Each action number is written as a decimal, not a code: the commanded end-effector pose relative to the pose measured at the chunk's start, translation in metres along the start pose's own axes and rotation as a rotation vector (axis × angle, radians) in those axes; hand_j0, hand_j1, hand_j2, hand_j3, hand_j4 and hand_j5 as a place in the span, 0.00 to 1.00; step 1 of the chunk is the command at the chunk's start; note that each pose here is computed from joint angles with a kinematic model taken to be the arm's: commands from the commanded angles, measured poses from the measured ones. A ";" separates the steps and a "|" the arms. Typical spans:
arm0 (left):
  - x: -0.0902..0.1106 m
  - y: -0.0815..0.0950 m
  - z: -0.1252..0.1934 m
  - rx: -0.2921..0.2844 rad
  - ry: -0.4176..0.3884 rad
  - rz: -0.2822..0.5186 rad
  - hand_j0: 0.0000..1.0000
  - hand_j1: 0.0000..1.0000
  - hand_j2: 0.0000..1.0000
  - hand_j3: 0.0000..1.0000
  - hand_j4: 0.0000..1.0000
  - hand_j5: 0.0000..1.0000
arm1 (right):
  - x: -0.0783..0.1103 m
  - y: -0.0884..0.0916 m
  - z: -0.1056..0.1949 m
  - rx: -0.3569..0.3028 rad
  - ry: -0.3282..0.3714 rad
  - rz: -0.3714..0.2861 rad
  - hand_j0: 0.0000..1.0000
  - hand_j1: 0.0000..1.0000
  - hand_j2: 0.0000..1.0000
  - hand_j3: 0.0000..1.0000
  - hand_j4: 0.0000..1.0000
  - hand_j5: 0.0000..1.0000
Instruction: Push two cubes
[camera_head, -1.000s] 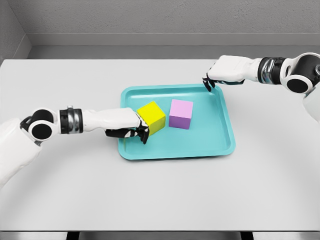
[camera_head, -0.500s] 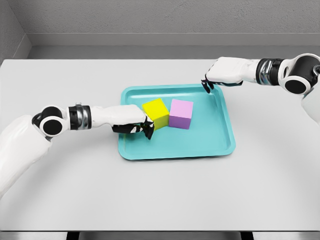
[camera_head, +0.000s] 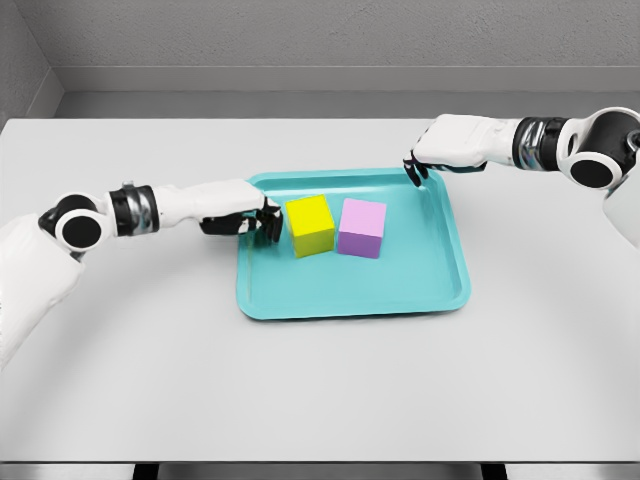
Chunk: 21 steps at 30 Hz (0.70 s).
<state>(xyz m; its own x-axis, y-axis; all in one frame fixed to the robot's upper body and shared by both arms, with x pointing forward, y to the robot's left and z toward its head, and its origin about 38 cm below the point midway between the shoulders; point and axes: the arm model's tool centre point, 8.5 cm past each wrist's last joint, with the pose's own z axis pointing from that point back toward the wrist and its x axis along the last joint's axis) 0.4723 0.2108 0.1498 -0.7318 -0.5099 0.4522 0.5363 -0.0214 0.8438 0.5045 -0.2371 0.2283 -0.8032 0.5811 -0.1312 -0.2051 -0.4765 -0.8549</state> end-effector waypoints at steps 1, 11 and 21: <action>-0.008 0.000 0.001 0.024 0.018 0.033 0.35 0.35 0.35 0.35 0.35 0.35 | 0.000 0.000 0.000 -0.003 0.001 -0.004 0.40 0.40 0.40 0.40 0.40 0.40; -0.018 0.006 -0.016 0.041 0.042 0.072 0.34 0.34 0.34 0.34 0.34 0.34 | 0.000 -0.001 0.000 -0.003 0.001 -0.003 0.40 0.40 0.40 0.40 0.40 0.40; -0.007 0.006 -0.033 0.038 0.009 0.066 0.33 0.33 0.33 0.33 0.33 0.33 | 0.019 -0.003 0.003 -0.018 -0.039 0.040 0.40 0.40 0.40 0.40 0.40 0.40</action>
<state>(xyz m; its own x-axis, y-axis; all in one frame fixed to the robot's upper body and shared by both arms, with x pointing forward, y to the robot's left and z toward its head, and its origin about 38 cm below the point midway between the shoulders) 0.4942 0.1889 0.1417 -0.6912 -0.5236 0.4981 0.5645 0.0391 0.8245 0.4908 -0.2305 0.2227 -0.8262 0.5471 -0.1345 -0.1841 -0.4878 -0.8533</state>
